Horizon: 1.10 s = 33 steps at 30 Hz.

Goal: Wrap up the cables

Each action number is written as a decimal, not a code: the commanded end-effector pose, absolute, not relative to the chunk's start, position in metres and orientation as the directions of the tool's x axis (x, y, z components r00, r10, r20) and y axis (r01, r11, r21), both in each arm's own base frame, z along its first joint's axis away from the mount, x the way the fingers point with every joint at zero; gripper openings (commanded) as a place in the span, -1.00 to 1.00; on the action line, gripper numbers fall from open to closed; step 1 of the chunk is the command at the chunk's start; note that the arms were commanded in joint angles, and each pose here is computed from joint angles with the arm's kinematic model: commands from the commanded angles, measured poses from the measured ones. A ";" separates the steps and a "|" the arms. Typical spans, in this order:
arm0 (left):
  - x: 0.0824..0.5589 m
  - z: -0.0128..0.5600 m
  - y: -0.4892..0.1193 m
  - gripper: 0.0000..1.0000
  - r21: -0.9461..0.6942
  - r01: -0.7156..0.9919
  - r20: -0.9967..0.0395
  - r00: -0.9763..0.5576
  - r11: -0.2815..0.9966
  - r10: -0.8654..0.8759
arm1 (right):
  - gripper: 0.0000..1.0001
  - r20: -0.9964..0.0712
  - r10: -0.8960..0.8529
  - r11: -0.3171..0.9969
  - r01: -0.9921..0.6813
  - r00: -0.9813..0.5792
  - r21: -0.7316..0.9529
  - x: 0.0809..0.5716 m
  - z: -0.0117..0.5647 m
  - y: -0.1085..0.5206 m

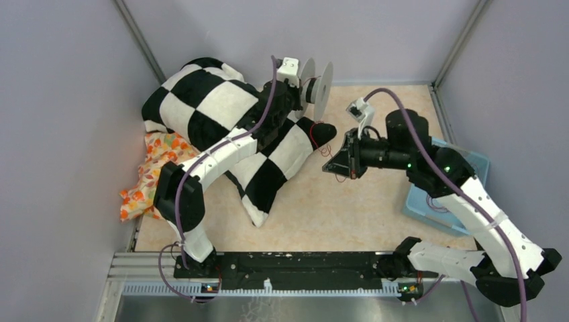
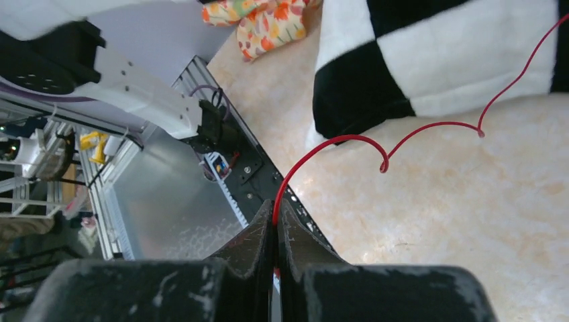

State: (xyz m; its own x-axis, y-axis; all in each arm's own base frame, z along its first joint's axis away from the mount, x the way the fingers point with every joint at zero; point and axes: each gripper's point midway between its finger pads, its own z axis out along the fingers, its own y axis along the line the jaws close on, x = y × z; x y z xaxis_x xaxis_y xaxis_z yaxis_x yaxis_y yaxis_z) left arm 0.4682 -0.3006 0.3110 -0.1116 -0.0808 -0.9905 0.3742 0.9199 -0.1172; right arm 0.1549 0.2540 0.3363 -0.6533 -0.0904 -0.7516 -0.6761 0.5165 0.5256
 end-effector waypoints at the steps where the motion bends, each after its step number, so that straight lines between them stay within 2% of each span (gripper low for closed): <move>1: 0.470 0.379 -0.304 -1.00 -0.104 0.382 -0.986 0.082 0.918 -0.146 | -1.00 -0.864 -0.069 0.476 -0.777 -0.500 0.411 0.157 0.405 0.250; 7: 0.458 0.375 -0.330 -1.00 -0.069 0.500 -0.990 0.069 0.863 -0.119 | -1.00 -0.969 0.036 0.577 -0.786 -0.245 0.220 0.186 0.486 0.232; 13: 0.432 0.360 -0.377 -1.00 -0.023 0.695 -0.999 0.007 0.719 -0.039 | -1.00 -0.991 0.131 0.753 -0.647 -0.025 0.116 0.213 0.553 0.190; 18: 0.400 0.348 -0.413 -1.00 -0.015 0.806 -1.000 -0.016 0.592 -0.004 | -1.00 -0.976 0.183 0.873 -0.477 0.116 0.106 0.223 0.598 0.146; 26: 0.344 0.339 -0.446 -1.00 0.017 0.931 -0.998 -0.008 0.363 0.066 | -1.00 -0.983 0.126 0.982 -0.157 0.134 0.105 0.245 0.590 0.090; 30: 0.320 0.321 -0.441 -1.00 0.064 0.974 -0.983 0.023 0.219 0.182 | -1.00 -0.994 0.027 1.000 0.009 0.102 0.028 0.249 0.567 0.060; 33: 0.306 0.315 -0.431 -1.00 0.033 0.990 -0.979 0.004 0.139 0.204 | -1.00 -0.999 0.010 0.999 0.038 0.054 0.012 0.256 0.547 0.050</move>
State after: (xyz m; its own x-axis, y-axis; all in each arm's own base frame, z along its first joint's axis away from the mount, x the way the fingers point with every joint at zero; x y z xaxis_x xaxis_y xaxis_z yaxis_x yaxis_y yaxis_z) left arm 0.3273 -0.4403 0.2696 -0.1118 0.2547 -0.9605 0.9550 0.2948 -0.0330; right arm 0.2501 0.0823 0.5652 0.0939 0.0689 -0.9932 -0.1093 0.9923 0.0585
